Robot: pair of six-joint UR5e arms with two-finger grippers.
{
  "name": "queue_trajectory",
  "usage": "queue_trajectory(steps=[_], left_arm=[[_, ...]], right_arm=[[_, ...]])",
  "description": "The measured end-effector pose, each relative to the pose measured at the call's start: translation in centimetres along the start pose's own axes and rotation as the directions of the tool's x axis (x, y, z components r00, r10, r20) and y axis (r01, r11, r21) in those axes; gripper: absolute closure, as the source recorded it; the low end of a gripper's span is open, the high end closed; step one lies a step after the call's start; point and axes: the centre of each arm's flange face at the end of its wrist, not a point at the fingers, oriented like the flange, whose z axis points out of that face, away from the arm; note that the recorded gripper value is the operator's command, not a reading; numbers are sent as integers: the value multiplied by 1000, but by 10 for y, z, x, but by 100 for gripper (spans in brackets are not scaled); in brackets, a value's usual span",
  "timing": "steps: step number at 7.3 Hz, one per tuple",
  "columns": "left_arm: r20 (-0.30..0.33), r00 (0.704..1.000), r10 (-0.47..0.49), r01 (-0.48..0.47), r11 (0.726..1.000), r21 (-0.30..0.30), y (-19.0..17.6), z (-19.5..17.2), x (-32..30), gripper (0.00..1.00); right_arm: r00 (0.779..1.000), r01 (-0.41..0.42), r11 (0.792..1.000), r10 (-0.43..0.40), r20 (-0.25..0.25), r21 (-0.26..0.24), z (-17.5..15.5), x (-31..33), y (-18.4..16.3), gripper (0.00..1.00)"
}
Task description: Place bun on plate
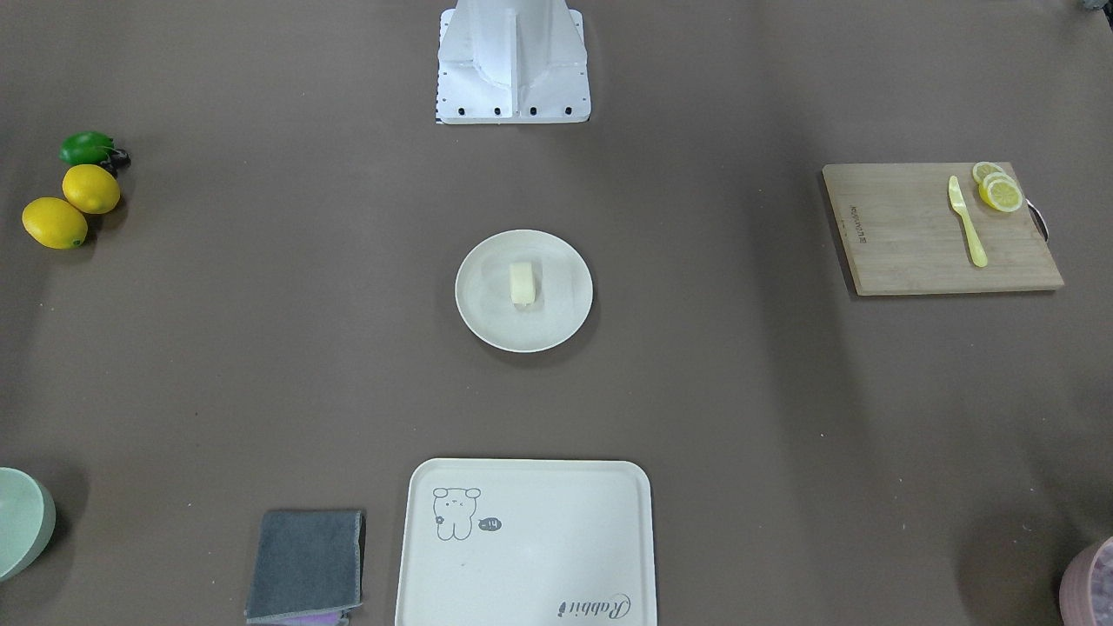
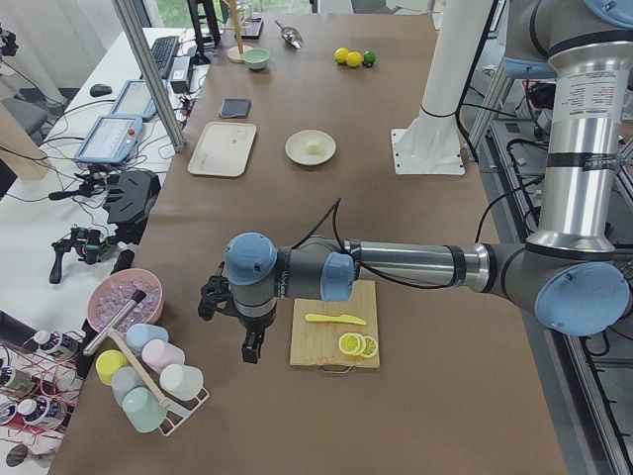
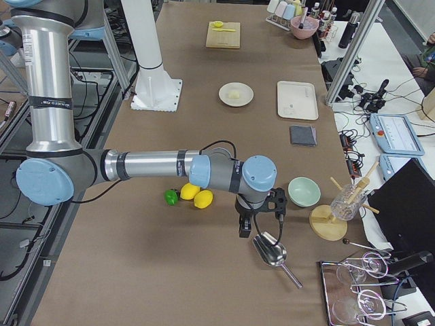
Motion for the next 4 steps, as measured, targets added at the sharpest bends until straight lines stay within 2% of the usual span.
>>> queue_trajectory(steps=[4], left_arm=[[-2,1000,6,-6,1000,5,-1,-2,3,2]], right_arm=[[1000,-3,1000,3,2,-2,1,2,5,0]])
